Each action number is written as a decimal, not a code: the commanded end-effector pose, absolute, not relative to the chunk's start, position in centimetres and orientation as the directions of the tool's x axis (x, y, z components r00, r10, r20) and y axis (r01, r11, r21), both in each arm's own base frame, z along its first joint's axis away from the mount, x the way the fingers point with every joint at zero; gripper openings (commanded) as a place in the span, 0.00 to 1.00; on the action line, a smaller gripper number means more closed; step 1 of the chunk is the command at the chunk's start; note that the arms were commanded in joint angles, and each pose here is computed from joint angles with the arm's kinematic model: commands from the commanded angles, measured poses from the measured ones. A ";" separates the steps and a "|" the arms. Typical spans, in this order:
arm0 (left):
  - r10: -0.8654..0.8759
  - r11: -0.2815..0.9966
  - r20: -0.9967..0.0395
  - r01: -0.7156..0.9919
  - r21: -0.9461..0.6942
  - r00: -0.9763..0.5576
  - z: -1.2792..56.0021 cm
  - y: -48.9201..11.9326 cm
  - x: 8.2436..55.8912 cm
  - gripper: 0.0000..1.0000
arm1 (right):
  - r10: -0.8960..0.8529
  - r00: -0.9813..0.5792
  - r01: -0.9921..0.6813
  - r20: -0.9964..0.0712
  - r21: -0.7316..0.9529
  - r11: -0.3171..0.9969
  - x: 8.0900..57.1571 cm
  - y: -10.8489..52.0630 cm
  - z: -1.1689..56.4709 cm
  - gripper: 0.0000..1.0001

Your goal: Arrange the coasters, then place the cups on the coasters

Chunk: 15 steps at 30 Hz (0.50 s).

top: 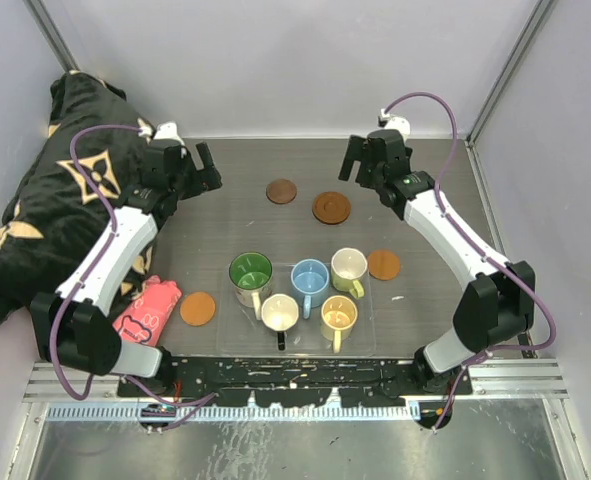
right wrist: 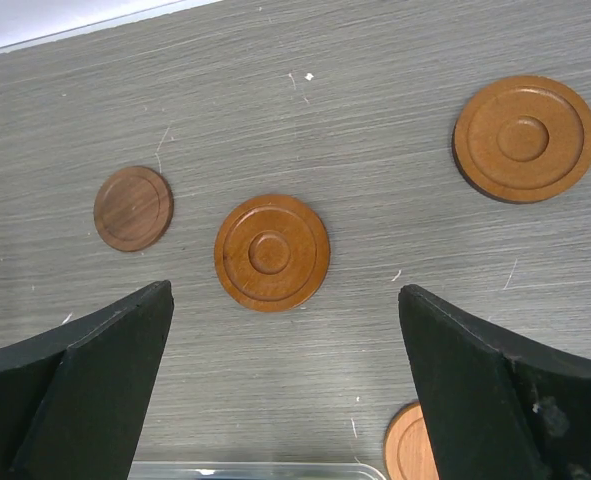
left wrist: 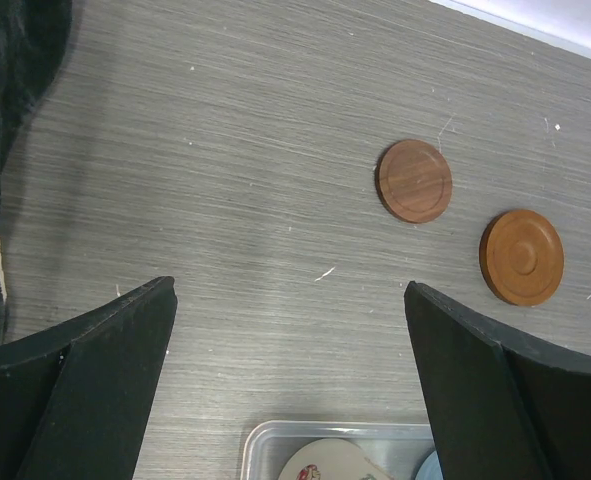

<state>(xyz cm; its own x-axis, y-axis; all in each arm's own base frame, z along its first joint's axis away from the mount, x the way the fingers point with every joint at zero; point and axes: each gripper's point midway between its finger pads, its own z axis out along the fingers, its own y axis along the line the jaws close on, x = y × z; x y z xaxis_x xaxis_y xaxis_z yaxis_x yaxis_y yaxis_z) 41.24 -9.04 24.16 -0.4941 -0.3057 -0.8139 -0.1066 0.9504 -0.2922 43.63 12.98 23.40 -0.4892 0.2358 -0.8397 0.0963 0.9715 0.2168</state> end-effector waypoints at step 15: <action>-0.304 0.947 -0.826 -0.057 -0.316 -0.475 26.5 -9.6 41.0 0.98 | 0.219 -0.408 0.032 -0.886 0.226 0.974 42.7 12.9 27.6 0.99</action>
<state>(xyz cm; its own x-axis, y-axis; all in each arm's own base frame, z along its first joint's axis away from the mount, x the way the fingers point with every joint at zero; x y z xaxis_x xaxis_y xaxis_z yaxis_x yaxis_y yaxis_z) 41.09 -9.10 24.06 -0.5010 -0.3002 -0.8118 -0.1011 0.9518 -0.2896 43.37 13.30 23.66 -0.4874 0.2118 -0.8471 0.0550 0.9757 0.2123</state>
